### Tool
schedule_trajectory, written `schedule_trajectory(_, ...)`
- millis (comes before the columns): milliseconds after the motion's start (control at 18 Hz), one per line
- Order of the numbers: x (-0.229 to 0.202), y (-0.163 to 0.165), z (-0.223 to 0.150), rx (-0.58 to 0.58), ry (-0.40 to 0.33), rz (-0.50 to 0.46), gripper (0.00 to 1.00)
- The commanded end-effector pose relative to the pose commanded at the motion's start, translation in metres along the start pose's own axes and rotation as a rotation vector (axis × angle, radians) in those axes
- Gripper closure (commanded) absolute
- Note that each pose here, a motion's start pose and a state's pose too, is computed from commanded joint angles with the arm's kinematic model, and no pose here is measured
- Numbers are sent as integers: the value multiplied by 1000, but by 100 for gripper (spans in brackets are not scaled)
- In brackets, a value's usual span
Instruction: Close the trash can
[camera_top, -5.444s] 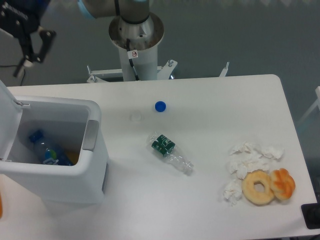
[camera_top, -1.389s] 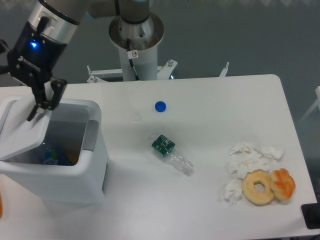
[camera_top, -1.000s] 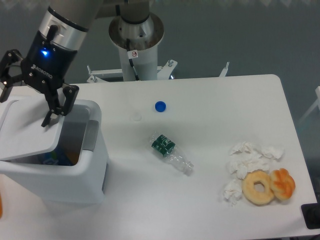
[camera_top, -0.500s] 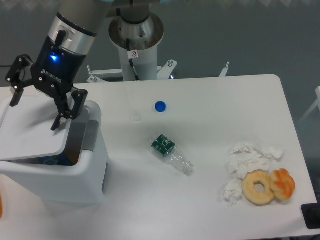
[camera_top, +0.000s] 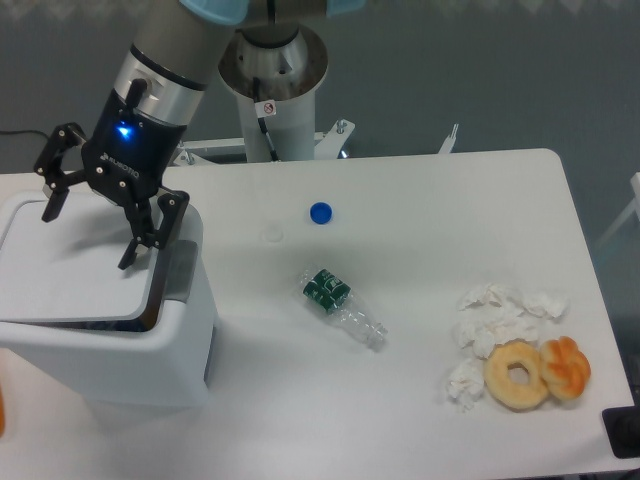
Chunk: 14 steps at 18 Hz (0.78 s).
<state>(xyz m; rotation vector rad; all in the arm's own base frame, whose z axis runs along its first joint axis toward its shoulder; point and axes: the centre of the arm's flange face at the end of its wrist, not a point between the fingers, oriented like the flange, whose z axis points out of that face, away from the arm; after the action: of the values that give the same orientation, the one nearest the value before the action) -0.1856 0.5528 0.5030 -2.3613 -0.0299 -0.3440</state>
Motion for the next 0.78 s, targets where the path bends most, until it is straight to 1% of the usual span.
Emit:
schedule_trajectory(278,-2,5,4,-10,2,9,0)
schedule_trajectory(444,-5,7,5,-35,-42,19,0)
schedule_trajectory(778,-7,10,8,-41,-40,15,0)
